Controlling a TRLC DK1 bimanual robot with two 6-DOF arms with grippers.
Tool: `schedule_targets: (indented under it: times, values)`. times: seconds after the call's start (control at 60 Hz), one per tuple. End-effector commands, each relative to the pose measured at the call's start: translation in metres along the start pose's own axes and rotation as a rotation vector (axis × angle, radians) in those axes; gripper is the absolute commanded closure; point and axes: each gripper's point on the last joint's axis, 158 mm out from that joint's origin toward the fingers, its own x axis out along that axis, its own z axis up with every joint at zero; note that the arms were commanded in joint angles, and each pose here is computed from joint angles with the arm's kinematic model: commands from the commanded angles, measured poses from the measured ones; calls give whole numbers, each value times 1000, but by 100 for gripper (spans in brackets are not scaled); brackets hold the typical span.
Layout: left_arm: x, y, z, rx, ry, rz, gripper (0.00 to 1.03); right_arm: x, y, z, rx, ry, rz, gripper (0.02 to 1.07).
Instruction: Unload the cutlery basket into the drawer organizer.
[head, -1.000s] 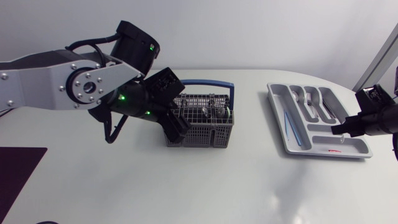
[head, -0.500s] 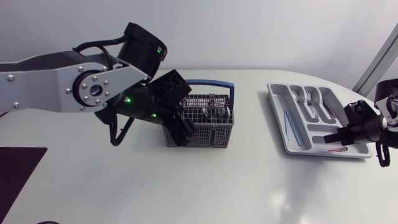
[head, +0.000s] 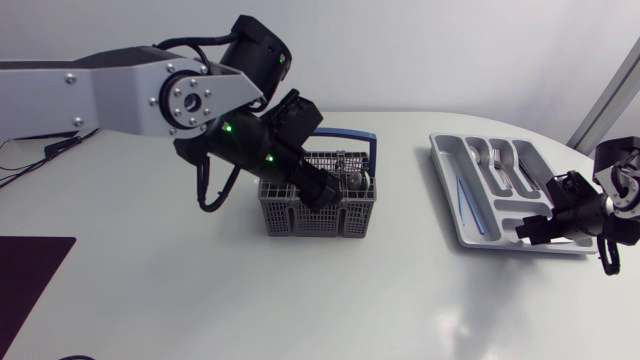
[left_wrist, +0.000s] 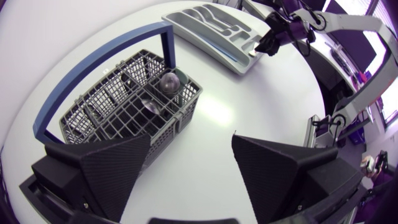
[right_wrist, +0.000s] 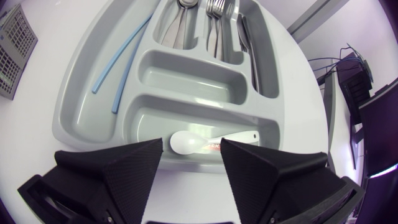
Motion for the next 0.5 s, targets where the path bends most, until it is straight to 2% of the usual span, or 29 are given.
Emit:
schedule_targets:
  times: [0.0, 0.167, 0.483]
  values:
    - [4, 9, 6, -104, 10, -7, 7, -9, 0, -1, 12, -16, -6, 28]
    - [16, 31, 8, -226, 22, 12, 7, -24, 11, 7, 21, -55, 6, 28]
    - [41, 54, 20, -372, 25, 19, 11, -52, 47, 27, 0, -135, 51, 28]
